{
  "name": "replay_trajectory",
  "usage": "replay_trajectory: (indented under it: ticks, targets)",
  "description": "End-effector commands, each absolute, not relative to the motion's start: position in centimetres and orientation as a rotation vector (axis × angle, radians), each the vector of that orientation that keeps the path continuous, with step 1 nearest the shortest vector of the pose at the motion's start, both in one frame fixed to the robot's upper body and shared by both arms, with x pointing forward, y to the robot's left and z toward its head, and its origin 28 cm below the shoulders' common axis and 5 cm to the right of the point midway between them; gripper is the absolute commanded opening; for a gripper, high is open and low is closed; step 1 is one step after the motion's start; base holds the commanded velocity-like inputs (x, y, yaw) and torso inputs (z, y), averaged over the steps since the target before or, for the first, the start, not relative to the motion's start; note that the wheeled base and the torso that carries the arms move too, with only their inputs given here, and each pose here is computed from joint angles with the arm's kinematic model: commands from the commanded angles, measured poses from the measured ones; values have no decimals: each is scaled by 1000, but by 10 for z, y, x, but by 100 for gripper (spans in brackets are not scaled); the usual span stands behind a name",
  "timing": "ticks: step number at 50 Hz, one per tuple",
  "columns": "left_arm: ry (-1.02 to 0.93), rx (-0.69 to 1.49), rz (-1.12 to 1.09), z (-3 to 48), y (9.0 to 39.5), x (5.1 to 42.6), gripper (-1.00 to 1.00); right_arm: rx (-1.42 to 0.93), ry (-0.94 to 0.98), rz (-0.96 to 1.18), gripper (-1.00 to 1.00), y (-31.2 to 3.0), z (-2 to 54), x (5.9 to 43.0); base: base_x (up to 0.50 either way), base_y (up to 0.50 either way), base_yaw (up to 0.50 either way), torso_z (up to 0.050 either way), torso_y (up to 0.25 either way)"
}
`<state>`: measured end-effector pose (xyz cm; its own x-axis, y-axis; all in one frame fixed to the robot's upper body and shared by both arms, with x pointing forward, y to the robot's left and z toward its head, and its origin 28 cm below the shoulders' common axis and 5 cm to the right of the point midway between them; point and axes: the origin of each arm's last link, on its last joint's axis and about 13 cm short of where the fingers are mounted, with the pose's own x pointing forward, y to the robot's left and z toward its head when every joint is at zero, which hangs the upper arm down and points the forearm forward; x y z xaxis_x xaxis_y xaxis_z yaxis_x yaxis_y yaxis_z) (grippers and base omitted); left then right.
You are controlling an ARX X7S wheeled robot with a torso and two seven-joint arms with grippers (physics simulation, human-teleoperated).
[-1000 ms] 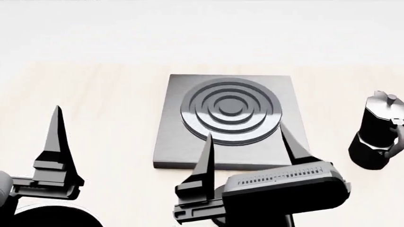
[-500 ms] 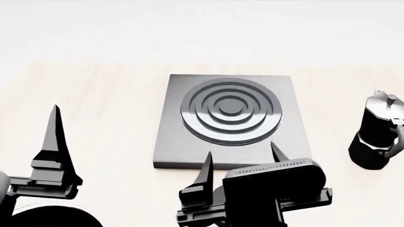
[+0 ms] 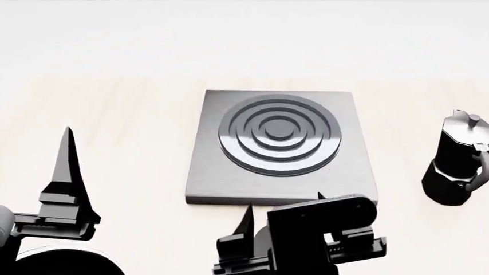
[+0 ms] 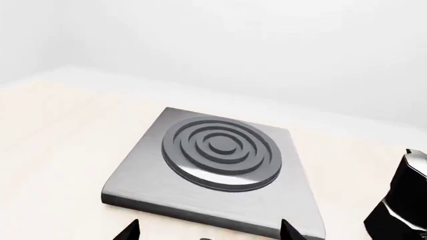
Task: Turn on the stove.
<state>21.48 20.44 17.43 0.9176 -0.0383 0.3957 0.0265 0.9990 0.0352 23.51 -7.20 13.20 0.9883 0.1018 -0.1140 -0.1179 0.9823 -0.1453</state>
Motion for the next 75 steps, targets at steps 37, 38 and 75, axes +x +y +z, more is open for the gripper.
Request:
replay_trajectory:
  ticks: [37,38,75]
  targets:
    - [-403,31,-29,166,205,215,100,-46,343,100,100,-73,110,244,0,0,0,0,0]
    - [-403,31,-29,166,204,215,100,-45,347,101,100,-73,110,245,0,0,0,0,0]
    - [-405,30,-20,167,205,215,100,19,444,78,100,-77,97,254,0,0,0,0,0]
